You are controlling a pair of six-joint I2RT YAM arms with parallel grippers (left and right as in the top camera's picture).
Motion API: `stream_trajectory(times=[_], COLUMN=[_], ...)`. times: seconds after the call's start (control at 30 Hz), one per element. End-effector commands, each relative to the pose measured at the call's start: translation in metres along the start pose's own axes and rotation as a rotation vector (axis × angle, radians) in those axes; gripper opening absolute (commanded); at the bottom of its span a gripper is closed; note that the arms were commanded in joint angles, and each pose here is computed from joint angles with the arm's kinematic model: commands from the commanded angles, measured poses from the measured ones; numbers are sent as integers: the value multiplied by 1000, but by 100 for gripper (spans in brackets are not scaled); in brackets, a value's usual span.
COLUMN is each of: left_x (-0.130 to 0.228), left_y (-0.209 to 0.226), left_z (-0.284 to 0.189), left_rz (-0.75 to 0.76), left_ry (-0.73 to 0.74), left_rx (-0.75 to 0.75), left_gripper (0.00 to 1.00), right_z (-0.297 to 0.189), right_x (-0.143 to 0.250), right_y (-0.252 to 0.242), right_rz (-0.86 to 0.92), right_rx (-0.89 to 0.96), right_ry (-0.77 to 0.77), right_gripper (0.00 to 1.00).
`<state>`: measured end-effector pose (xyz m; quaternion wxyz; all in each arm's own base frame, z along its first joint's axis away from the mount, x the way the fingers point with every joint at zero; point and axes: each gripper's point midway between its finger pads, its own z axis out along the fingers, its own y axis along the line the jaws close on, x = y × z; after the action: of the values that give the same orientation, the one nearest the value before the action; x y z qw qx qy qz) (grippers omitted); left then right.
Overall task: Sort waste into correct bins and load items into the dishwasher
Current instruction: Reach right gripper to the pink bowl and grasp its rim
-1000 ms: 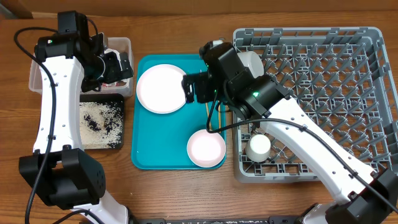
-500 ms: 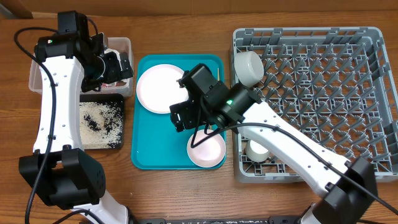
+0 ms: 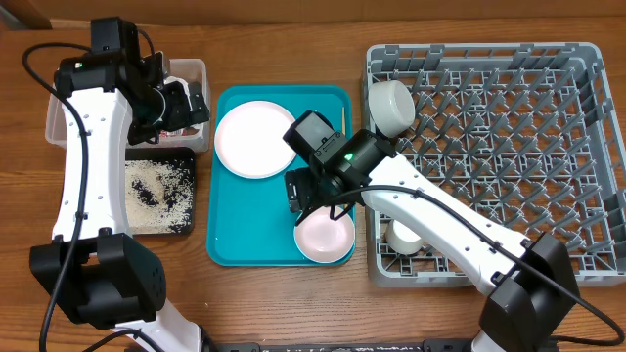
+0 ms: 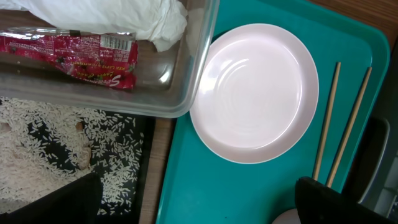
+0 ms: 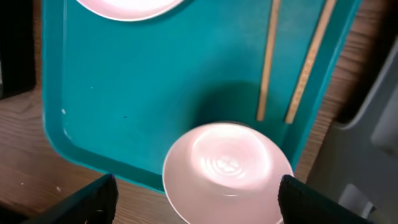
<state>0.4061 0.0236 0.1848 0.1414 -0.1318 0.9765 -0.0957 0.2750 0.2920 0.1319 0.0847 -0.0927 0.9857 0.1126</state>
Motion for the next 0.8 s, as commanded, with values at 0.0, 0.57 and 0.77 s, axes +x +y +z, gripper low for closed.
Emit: stream_trajectory(times=[0.0, 0.57, 0.77], left_x=[-6, -6, -6], left_y=[-4, -4, -4], left_z=[-6, -6, -6], left_rz=[3, 3, 3], left_ry=[-23, -23, -23], left_rx=[13, 13, 13], left_gripper=[100, 100, 100], right_z=[-2, 42, 85], right_x=[-3, 11, 19], right_y=[-5, -35, -47], right_rz=[34, 30, -23], right_rx=[36, 132, 200], right_ry=[-22, -22, 53], right_gripper=[84, 75, 70])
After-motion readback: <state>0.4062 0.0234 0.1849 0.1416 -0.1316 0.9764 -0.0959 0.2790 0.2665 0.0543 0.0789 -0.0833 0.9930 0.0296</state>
